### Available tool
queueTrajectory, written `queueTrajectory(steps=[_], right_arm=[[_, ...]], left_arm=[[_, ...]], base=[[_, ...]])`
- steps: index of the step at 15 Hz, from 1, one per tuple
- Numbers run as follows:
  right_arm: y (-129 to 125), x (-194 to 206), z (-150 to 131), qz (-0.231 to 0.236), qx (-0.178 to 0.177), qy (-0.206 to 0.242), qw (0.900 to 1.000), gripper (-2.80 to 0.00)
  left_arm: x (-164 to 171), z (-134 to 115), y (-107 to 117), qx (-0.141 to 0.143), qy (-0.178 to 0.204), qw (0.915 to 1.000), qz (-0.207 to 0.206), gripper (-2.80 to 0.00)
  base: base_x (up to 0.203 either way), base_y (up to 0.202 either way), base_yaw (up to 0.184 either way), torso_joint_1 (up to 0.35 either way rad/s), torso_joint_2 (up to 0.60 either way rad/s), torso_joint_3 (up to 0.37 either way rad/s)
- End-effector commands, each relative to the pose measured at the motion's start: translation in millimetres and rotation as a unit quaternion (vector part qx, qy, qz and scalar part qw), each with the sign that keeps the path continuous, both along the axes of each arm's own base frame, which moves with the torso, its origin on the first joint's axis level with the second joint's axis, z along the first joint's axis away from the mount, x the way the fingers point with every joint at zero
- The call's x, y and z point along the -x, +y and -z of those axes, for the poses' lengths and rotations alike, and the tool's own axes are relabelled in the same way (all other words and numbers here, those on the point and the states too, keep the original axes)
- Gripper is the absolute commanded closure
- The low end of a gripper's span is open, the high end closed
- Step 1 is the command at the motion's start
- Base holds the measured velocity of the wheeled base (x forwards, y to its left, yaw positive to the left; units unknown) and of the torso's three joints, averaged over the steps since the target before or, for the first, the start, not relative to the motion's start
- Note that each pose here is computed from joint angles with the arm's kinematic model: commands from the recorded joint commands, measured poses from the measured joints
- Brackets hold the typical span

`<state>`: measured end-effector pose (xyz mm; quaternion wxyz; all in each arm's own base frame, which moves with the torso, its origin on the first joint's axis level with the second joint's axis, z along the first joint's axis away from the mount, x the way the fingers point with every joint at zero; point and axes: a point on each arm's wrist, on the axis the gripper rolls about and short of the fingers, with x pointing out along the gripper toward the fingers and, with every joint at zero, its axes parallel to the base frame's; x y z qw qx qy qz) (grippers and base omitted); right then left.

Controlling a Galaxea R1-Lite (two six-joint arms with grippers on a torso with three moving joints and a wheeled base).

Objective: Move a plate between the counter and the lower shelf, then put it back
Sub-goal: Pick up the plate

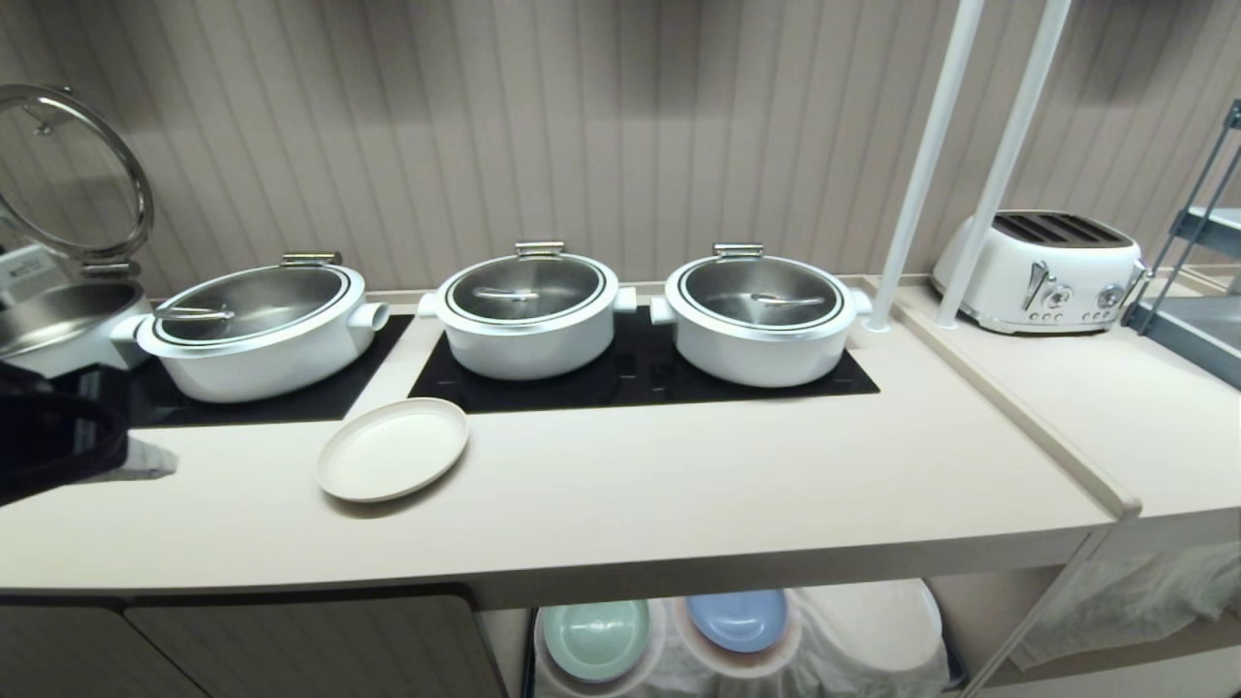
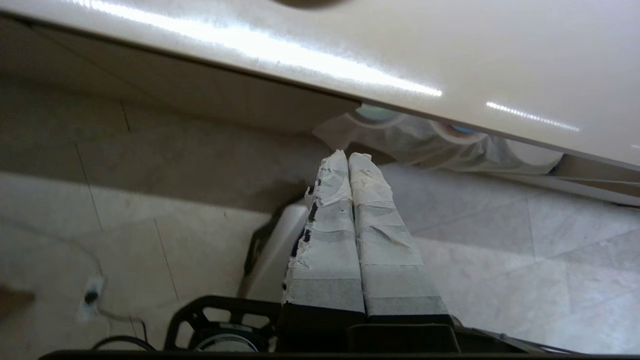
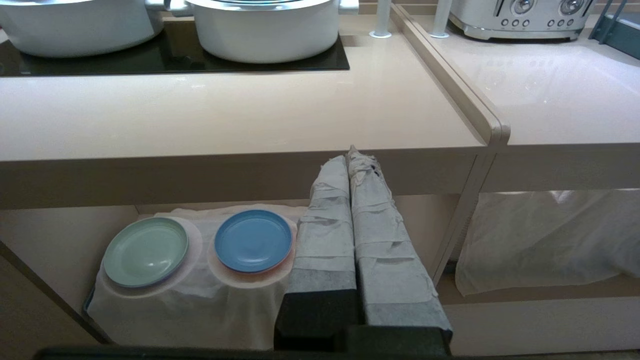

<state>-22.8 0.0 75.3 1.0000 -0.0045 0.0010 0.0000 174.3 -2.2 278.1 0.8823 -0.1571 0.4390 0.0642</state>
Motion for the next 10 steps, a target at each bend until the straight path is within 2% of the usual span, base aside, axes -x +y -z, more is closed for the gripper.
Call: queueTrajectory(steps=[1,3,5,8,10], right_arm=[[0,0,0,0.000,0.000,0.001,1.000,0.00],[0,0,0,0.000,0.000,0.000,1.000,0.00],[0,0,0,0.000,0.000,0.001,1.000,0.00],[0,0,0,0.000,0.000,0.000,1.000,0.00],[0,0,0,0.000,0.000,0.001,1.000,0.00]], left_arm=[[-56,27,0,0.014,0.095,0.9952,-0.022,0.00],[-84,45,1,0.018,0.137,0.9897,-0.037,0.00],[-112,66,5,0.019,0.163,0.9854,-0.046,0.00],[-149,93,19,0.014,0.177,0.9829,-0.048,0.00],[-167,102,35,0.009,0.175,0.9834,-0.047,0.00]], base=[[0.000,0.000,0.000,0.000,0.00,0.000],[0.000,0.000,0.000,0.000,0.00,0.000],[0.000,0.000,0.000,0.000,0.00,0.000],[0.000,0.000,0.000,0.000,0.00,0.000],[0.000,0.000,0.000,0.000,0.00,0.000]])
